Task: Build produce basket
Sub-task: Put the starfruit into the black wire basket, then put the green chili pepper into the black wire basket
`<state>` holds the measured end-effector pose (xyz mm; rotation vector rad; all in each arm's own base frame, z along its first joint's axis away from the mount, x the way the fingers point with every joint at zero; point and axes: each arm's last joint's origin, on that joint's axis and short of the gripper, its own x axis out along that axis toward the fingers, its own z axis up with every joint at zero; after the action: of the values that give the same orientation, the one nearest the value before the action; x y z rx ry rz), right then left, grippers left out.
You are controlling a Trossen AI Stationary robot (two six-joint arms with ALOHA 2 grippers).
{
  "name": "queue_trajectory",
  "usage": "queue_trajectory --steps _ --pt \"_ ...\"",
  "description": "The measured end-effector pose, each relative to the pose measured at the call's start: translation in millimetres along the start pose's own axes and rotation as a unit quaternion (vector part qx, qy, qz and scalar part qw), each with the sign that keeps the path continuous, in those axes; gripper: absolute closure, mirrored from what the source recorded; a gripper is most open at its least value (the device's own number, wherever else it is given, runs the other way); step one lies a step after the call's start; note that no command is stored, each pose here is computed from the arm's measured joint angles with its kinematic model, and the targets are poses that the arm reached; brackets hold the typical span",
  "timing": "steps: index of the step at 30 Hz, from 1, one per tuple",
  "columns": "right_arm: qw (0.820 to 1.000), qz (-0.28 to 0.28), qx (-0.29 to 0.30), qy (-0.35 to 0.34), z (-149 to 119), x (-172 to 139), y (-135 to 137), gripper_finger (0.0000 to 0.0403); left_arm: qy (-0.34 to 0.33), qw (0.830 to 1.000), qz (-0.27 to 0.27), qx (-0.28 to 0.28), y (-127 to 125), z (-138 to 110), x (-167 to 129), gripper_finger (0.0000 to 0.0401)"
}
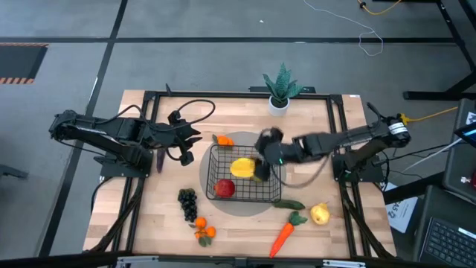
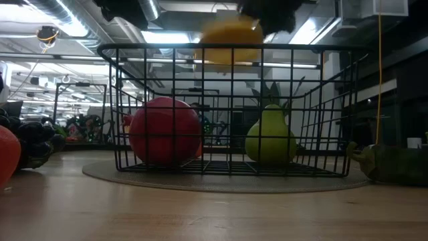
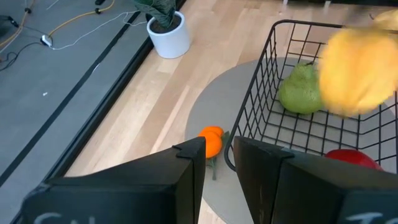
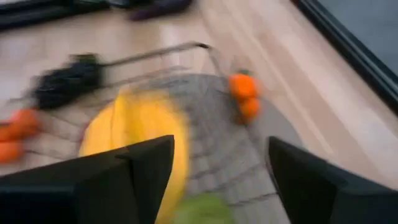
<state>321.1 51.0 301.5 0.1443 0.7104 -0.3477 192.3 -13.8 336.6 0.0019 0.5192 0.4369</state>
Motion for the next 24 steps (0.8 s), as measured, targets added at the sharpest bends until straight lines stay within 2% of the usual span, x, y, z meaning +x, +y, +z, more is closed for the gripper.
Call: queue_trajectory --steps 2,3,5,7,11,15,20,24 --pt "0.997 0.064 -0.020 0.024 1 3 -1 0.0159 0.000 1.000 0.000 0.000 0 0 0 0.0328" --pt "0.997 0.069 -0.018 0.019 2 3 -1 0.0162 0.000 1.000 0.000 0.000 0 0 0 0.0328" --pt "0.999 0.042 0.000 0.010 3 4 -2 0.0167 0.000 1.000 0.000 -0.001 0 0 0 0.0328" --pt "0.999 0.038 -0.014 0.024 1 5 -6 0.0172 0.000 1.000 0.000 -0.001 0 0 0 0.0328" --pt "1.000 0.020 -0.018 -0.005 6 5 -6 0.0174 0.000 1.000 0.000 -0.001 0 0 0 0.0328" --pt "1.000 -0.010 -0.024 -0.002 4 5 -9 0.0175 0.000 1.000 0.000 -0.001 0 0 0 0.0328" --pt "0.998 -0.027 -0.013 0.052 5 -8 -12 0.0175 0.000 1.000 0.000 -0.001 0 0 0 0.0328" --pt "0.992 -0.030 -0.003 0.123 5 -22 -18 0.0175 0.000 1.000 0.000 -0.001 0 0 0 0.0328"
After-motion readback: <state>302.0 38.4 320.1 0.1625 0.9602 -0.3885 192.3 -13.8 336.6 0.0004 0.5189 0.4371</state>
